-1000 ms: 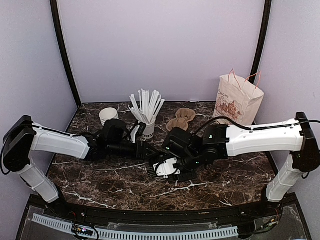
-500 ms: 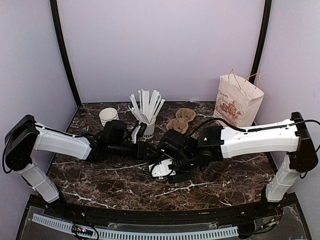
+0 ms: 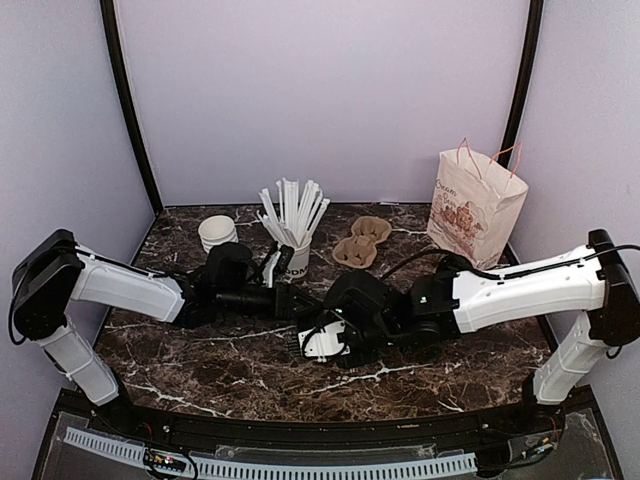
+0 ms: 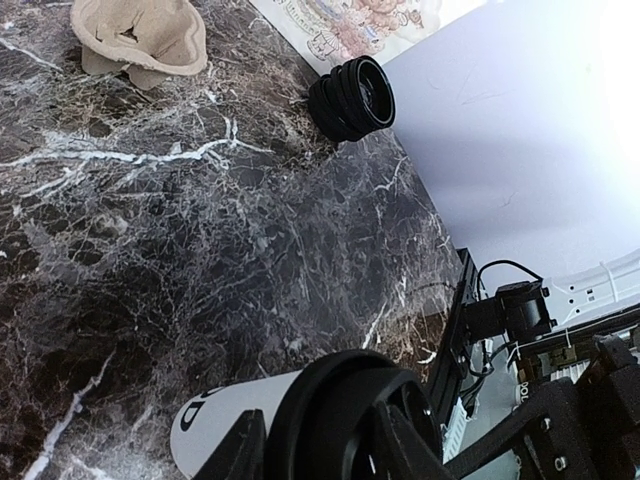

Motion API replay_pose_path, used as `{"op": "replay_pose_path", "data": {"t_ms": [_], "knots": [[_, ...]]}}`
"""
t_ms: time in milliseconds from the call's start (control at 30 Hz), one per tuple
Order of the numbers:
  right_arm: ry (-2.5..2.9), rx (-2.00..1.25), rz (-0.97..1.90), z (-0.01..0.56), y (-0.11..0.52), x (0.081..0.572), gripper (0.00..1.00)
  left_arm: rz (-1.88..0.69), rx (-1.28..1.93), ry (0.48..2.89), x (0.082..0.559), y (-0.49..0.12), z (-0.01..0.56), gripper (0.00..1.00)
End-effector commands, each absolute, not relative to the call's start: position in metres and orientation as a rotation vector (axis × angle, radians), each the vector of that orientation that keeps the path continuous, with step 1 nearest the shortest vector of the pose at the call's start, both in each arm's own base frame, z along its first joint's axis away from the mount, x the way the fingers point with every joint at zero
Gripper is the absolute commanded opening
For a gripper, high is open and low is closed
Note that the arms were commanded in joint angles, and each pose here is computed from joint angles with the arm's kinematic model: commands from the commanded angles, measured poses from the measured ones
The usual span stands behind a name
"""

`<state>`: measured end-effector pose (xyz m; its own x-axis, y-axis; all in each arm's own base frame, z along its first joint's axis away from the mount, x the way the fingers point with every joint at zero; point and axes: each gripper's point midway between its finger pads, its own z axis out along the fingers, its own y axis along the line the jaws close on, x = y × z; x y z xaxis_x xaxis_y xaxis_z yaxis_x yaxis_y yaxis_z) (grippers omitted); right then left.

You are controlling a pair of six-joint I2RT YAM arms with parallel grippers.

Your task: Pack the takeout coffee

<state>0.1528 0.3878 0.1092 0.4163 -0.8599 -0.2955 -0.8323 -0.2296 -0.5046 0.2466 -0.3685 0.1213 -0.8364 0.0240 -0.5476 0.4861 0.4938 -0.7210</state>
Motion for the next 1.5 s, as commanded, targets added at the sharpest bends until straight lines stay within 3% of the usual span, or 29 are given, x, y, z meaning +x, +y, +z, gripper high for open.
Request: {"op": "replay_pose_path", "data": {"t_ms": [0,333,633,867,1133,1300,1467], "knots": [[1.551,-2.439,-0.157,-0.015,0.311,0.119,0.0,-1.164,0.388,2.555,0.221,-0.342,0.033,0.33],[1.565,-2.357,-0.109,0.011,0.326,0.124,0.0,-1.171,0.417,2.515,0.228,-0.349,0.047,0.31],[1.552,-2.213,0.073,0.1,0.369,0.137,0.06,-1.143,0.545,2.261,0.258,-0.37,0.138,0.48],[1.543,-2.135,0.197,0.145,0.386,0.138,0.18,-1.085,0.588,2.128,0.28,-0.38,0.191,0.6],[1.56,-2.075,0.253,0.167,0.388,0.147,0.21,-1.021,0.559,2.106,0.289,-0.374,0.214,0.64],[1.647,-1.901,0.313,0.194,0.368,0.191,0.22,-0.993,0.453,2.212,0.268,-0.341,0.198,0.64],[1.759,-1.73,0.516,0.205,0.37,0.228,0.48,-1.093,0.361,2.239,0.24,-0.32,0.193,0.71]]}}
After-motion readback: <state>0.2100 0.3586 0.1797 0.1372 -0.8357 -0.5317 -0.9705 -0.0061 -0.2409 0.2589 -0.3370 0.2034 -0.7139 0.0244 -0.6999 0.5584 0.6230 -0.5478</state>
